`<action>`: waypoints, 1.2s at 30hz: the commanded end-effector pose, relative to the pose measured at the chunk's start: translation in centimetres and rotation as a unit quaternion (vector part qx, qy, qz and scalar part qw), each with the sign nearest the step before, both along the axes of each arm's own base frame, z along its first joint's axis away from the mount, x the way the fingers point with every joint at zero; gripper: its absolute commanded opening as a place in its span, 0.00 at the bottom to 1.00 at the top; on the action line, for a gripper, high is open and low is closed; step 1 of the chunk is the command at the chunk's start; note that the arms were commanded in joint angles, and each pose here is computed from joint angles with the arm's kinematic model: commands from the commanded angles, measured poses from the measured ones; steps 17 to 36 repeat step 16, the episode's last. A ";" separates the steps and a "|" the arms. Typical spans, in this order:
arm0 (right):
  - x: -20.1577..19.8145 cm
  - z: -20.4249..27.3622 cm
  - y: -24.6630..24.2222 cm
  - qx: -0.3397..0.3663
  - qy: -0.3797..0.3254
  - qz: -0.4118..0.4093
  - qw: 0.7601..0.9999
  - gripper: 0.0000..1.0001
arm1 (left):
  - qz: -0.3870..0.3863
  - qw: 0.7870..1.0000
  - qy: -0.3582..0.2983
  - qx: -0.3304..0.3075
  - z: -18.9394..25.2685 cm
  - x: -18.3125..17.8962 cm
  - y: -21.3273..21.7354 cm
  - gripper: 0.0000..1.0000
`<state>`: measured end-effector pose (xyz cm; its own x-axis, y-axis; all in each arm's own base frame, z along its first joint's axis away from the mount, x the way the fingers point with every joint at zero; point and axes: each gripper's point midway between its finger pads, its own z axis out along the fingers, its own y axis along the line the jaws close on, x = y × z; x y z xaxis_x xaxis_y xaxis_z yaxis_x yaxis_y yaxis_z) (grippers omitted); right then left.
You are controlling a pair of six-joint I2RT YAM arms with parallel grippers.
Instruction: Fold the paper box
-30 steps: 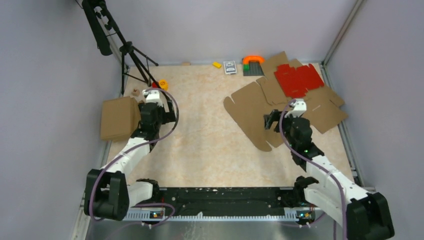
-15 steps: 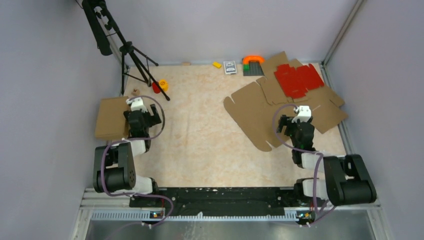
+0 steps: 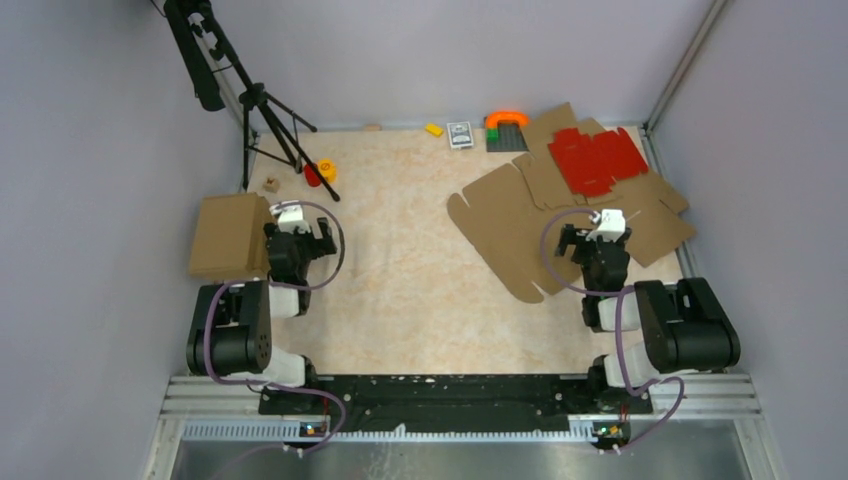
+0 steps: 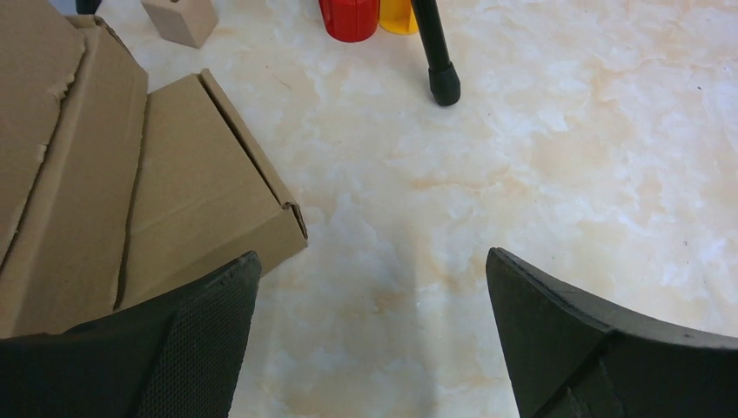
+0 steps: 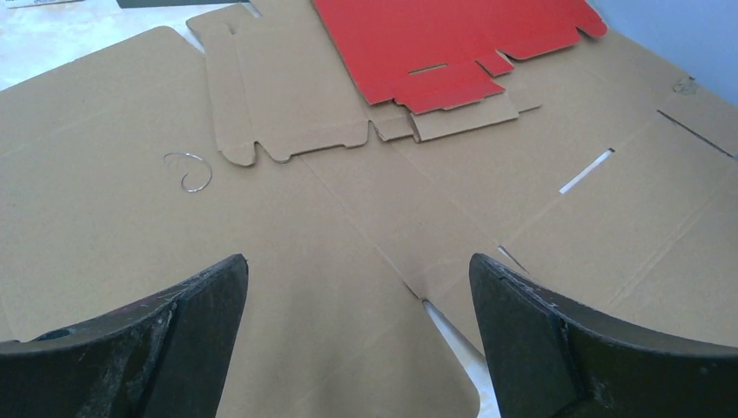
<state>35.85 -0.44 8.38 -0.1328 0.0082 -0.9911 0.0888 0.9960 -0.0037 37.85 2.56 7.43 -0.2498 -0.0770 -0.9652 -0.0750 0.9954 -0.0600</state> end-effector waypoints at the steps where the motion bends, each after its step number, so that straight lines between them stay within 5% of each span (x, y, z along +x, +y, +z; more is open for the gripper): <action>1: 0.6 2.2 -0.1 -0.003 -0.044 -0.004 0.999 0.96 | 0.005 0.998 -0.060 0.013 3.1 1.1 0.3 0.99; 36: 0.6 2.0 0.0 -0.003 -0.041 -0.001 0.999 0.97 | 0.003 0.998 -0.056 0.015 3.0 1.1 0.2 0.99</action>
